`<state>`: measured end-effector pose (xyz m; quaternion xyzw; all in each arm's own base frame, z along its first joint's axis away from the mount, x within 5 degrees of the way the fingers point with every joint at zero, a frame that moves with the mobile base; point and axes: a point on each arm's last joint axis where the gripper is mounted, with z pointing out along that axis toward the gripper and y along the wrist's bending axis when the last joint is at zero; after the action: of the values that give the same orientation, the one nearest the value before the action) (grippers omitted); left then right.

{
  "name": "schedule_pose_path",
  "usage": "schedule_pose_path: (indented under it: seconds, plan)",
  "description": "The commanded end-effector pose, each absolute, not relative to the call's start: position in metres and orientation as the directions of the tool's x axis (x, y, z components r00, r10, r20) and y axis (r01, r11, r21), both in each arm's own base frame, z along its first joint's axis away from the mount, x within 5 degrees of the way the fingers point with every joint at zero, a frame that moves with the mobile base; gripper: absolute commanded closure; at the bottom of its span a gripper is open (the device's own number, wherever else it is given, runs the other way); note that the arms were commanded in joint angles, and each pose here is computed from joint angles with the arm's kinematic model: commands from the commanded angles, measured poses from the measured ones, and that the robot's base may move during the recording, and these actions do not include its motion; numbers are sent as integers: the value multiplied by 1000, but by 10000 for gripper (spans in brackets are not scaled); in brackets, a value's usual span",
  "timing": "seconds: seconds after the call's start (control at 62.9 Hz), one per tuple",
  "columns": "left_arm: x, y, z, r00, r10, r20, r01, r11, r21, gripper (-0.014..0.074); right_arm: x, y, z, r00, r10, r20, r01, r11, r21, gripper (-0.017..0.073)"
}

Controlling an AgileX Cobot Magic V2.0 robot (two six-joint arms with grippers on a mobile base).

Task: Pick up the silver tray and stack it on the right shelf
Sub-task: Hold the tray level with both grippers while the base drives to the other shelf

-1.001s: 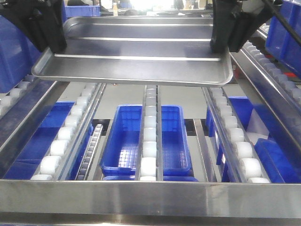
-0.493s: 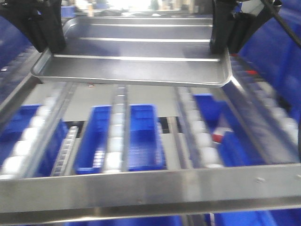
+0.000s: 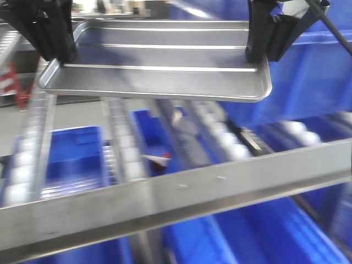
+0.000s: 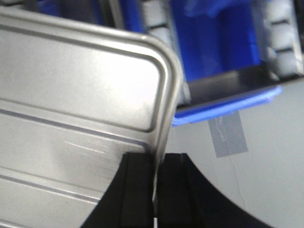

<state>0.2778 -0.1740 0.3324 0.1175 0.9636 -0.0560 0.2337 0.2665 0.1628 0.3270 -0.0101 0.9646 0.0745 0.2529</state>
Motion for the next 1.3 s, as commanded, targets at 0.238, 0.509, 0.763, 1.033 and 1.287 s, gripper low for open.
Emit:
schedule_pose_path:
  seconds: [0.238,0.509,0.763,1.033,1.287]
  plan:
    - [269,-183,362,-805,164,-570,300,942,-153,687,265,169,356,-801,40,-598,-127,964,235,503]
    - [269,-183,362,-805,164,-570,300,942,-153,687,265,169,356,-801,40,-598,-127,964,235,503]
    - [269,-183,362,-805,164,-570,300,942,-153,687,265,169,356,-801,40,-598,-127,964,235,503]
    - [269,-183,362,-805,164,-570,300,942,-153,687,265,169,356,-801,40,-598,-127,964,235,503]
    - [269,-183,362,-805,164,-570,300,942,-153,687,265,169,356,-801,40,-598,-127,964,235,503]
